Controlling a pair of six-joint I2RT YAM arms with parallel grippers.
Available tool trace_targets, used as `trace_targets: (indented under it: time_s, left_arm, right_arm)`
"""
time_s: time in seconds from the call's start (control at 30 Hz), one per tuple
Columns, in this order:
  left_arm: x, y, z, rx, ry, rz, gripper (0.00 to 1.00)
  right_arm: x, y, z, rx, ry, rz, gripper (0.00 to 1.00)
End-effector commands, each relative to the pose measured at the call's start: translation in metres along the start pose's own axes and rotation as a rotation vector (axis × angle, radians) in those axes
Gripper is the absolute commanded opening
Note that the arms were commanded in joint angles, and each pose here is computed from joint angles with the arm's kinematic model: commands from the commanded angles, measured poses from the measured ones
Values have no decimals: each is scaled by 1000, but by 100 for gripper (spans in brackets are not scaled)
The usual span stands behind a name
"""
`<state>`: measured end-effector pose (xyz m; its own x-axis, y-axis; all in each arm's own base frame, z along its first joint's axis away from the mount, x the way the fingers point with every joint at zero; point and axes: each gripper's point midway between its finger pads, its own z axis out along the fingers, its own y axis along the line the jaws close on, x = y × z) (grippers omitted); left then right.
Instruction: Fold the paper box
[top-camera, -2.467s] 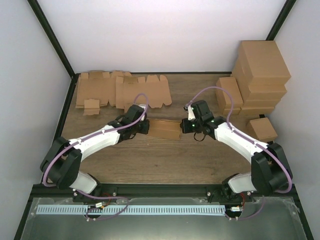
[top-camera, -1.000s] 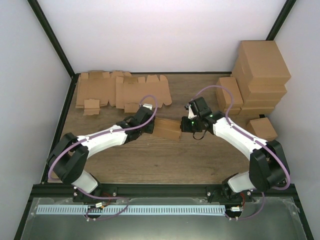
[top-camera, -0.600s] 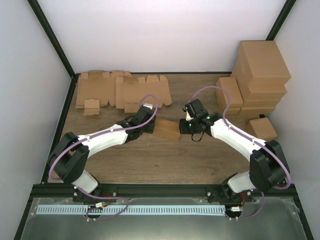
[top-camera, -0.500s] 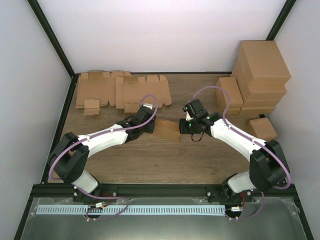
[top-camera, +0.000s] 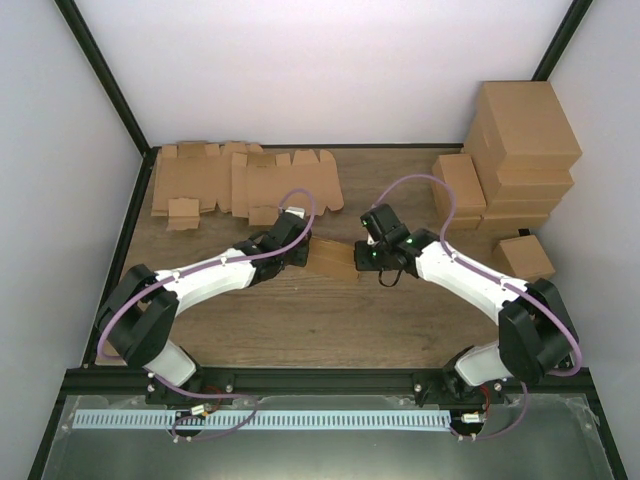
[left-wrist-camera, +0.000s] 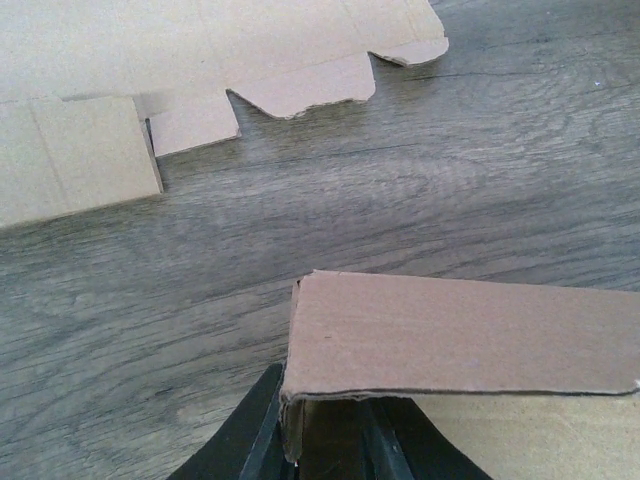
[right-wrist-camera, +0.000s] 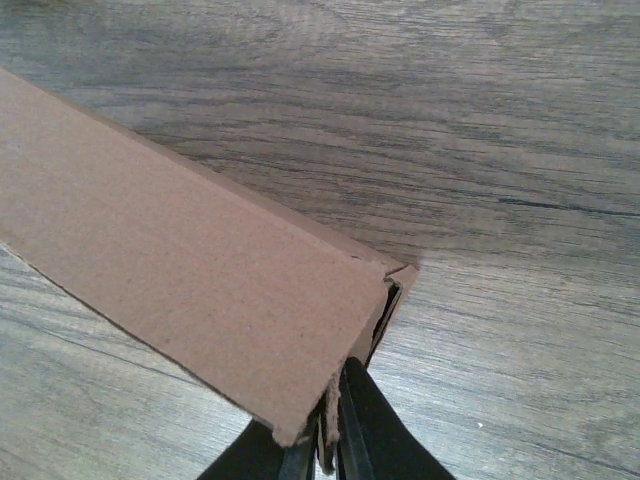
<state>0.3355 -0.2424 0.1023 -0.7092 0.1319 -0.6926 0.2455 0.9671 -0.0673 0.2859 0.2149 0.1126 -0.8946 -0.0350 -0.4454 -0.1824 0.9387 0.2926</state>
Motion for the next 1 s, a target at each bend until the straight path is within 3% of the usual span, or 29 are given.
trace_targets:
  time_s: [0.0,0.2,0.43,0.57,0.77,0.97]
  left_arm:
    - [40,2,9,-8,146,42,19]
    - [40,2,9,-10,147,41,18]
    - [41,2,9,-12,148,42,18]
    - [41,3,9,-14,148,43,18]
    - [39,3,8,-15,145,44,17]
    - [40,3,8,-16,146,45,18]
  right_arm:
    - [20,-11,11,90,48,-9,6]
    - [15,-8,2,83,30,-10,6]
    - [2,14,-10,-31,-22,24,20]
    - [-1,18,-8,-49,-23,53,9]
    - [-3,10,-10,-4,-41,98,2]
    - [-3,16,-20,-96,-63,158,1]
